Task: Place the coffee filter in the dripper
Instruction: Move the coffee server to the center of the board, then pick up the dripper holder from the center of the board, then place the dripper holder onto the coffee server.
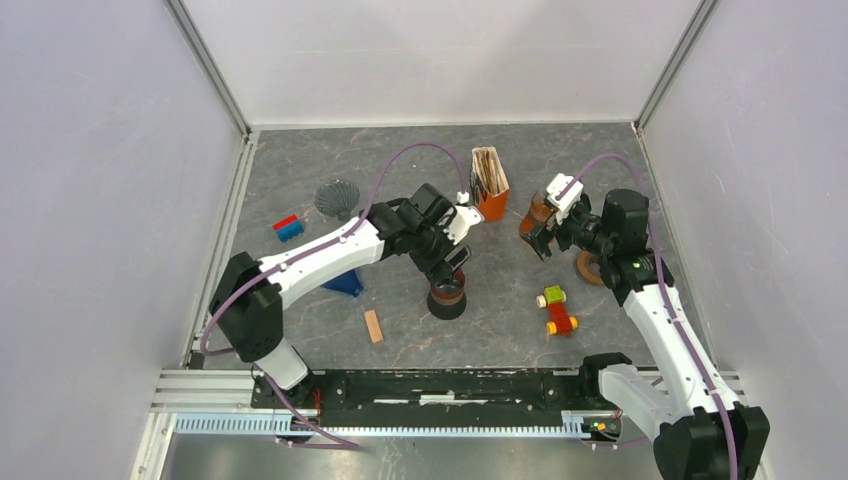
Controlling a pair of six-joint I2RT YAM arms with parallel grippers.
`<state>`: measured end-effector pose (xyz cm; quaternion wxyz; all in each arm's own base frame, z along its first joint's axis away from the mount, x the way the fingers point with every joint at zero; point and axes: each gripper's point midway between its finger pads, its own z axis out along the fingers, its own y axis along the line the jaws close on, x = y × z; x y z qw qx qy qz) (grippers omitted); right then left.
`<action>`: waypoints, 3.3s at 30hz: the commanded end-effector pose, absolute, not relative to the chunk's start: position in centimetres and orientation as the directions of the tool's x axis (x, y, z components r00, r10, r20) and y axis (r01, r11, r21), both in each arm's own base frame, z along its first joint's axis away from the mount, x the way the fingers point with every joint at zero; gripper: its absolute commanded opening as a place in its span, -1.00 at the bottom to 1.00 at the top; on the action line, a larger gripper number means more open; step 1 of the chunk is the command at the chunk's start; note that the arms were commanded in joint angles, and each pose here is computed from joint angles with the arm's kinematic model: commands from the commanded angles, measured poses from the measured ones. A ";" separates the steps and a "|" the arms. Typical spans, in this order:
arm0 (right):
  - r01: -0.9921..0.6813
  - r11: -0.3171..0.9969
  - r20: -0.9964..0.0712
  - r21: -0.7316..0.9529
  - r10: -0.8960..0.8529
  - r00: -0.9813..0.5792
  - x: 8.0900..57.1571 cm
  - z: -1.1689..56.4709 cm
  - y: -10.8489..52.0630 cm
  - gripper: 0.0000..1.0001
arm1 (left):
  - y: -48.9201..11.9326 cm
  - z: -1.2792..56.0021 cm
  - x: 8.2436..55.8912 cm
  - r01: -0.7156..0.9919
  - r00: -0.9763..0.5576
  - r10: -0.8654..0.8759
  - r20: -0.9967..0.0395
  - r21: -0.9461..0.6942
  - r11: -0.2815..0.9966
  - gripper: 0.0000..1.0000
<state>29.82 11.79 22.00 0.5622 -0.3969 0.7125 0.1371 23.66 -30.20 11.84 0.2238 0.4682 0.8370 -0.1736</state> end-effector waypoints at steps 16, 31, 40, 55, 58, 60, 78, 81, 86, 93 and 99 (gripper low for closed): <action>-0.711 0.650 -0.918 -0.267 -0.397 -0.018 30.0 22.3 12.0 0.96 | -23.8 17.3 41.8 0.529 -0.588 0.369 -0.720 0.003 0.849 0.85; -0.708 0.645 -0.914 -0.287 -0.407 -0.001 29.5 22.4 11.8 0.96 | -23.6 7.1 47.2 0.434 -0.789 0.337 -0.513 -0.079 0.897 0.69; -0.711 0.645 -0.913 -0.281 -0.407 -0.008 29.5 22.0 11.8 0.96 | -22.5 5.3 45.6 0.449 -0.789 0.367 -0.493 -0.056 0.892 0.61; -0.703 0.650 -0.913 -0.289 -0.409 -0.003 29.6 22.3 11.7 0.96 | -23.1 8.3 45.0 0.508 -0.749 0.397 -0.531 -0.075 0.858 -0.19; -0.700 0.652 -0.912 -0.291 -0.410 -0.002 29.6 22.3 11.7 0.96 | -23.1 11.3 44.2 0.539 -0.721 0.412 -0.557 -0.079 0.838 -0.44; -0.699 0.653 -0.912 -0.293 -0.411 -0.002 29.6 22.3 11.6 0.96 | -22.7 13.6 43.4 0.567 -0.694 0.431 -0.577 -0.068 0.821 -0.49; -0.719 0.640 -0.919 -0.271 -0.393 -0.003 29.6 22.3 12.2 0.96 | -28.5 17.9 27.1 0.794 -0.553 0.646 -0.526 -0.098 0.600 -0.58; -0.718 0.641 -0.918 -0.271 -0.395 -0.006 29.5 22.2 12.1 0.96 | -29.3 17.0 25.9 0.812 -0.542 0.670 -0.507 -0.111 0.573 -0.57; -0.720 0.638 -0.918 -0.272 -0.397 -0.004 29.4 21.9 12.1 0.96 | -29.6 16.3 25.5 0.820 -0.533 0.691 -0.488 -0.098 0.563 -0.55; -0.722 0.636 -0.918 -0.271 -0.398 -0.005 29.4 21.7 12.2 0.96 | -29.9 16.2 24.8 0.828 -0.525 0.696 -0.490 -0.105 0.550 -0.55; -0.722 0.635 -0.917 -0.273 -0.400 -0.004 29.3 21.4 12.1 0.96 | -29.7 18.1 25.4 0.823 -0.498 0.669 -0.551 -0.059 0.564 -0.60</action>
